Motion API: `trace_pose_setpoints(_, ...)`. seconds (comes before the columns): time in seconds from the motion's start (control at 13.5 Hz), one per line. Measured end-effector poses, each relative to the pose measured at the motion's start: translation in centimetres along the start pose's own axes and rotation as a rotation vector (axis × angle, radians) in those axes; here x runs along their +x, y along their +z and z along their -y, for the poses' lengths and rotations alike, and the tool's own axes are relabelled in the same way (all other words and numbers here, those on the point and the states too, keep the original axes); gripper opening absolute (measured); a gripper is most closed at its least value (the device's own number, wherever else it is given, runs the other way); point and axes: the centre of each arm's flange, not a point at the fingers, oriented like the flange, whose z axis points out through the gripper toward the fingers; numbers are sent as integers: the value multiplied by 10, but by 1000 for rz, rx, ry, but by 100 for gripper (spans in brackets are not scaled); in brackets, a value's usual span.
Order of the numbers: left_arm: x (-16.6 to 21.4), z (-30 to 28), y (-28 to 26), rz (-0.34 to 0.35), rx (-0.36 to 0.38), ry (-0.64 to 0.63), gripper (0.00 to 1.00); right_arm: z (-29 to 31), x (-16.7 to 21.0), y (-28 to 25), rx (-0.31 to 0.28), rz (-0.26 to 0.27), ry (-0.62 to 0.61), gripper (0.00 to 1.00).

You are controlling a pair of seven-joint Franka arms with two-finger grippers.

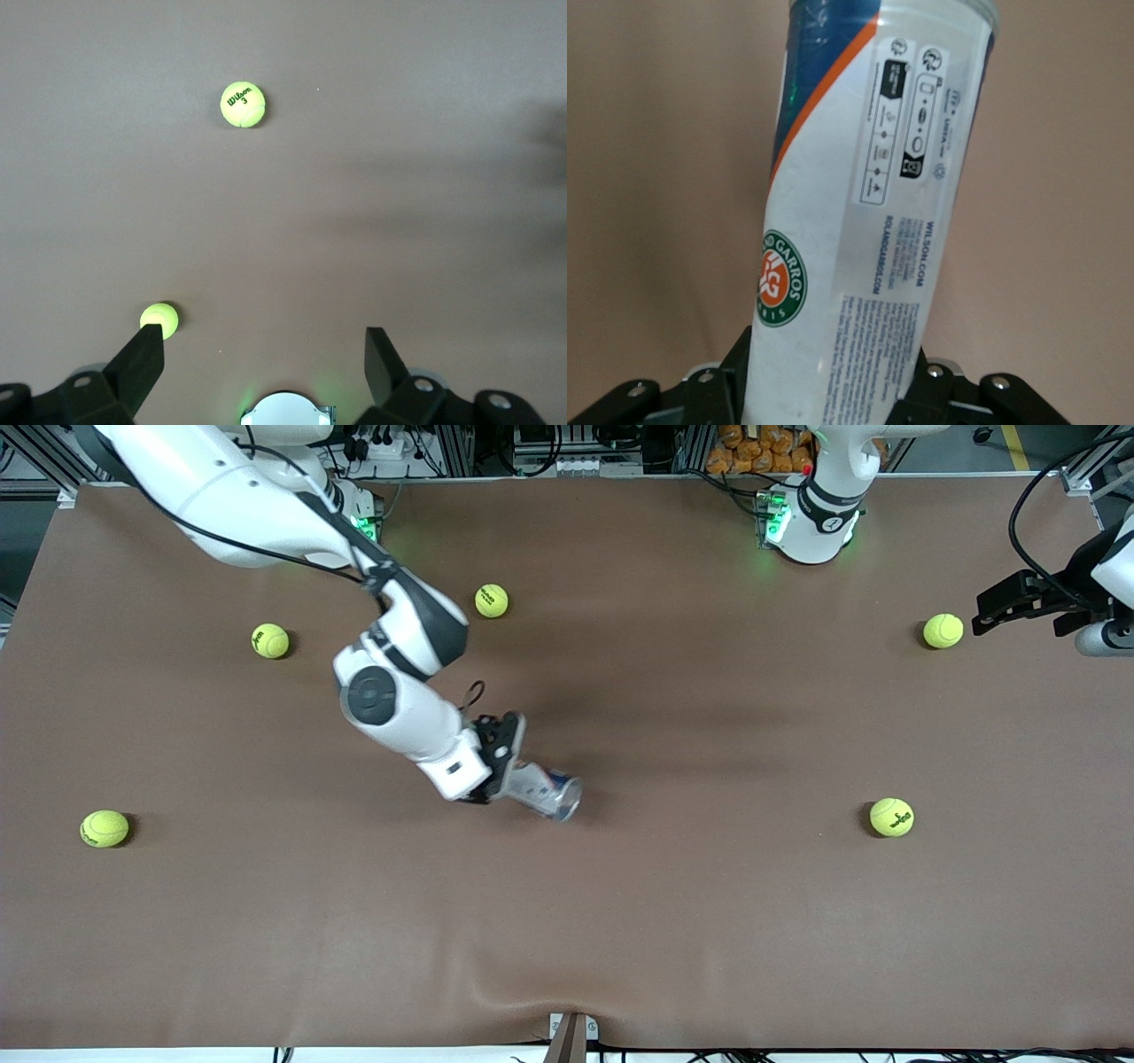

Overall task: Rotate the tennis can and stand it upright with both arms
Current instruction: 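Carry the can with the right gripper toward the table's middle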

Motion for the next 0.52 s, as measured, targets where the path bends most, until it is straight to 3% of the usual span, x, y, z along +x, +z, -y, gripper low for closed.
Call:
trace_pose_setpoints(0.22,0,2,0,0,0,-4,100,38,31,27,4,27,-133,66)
trace_pose_setpoints(0.52,0,3,0,1,-1,-6,100,58,32,47,44,55,-206,69)
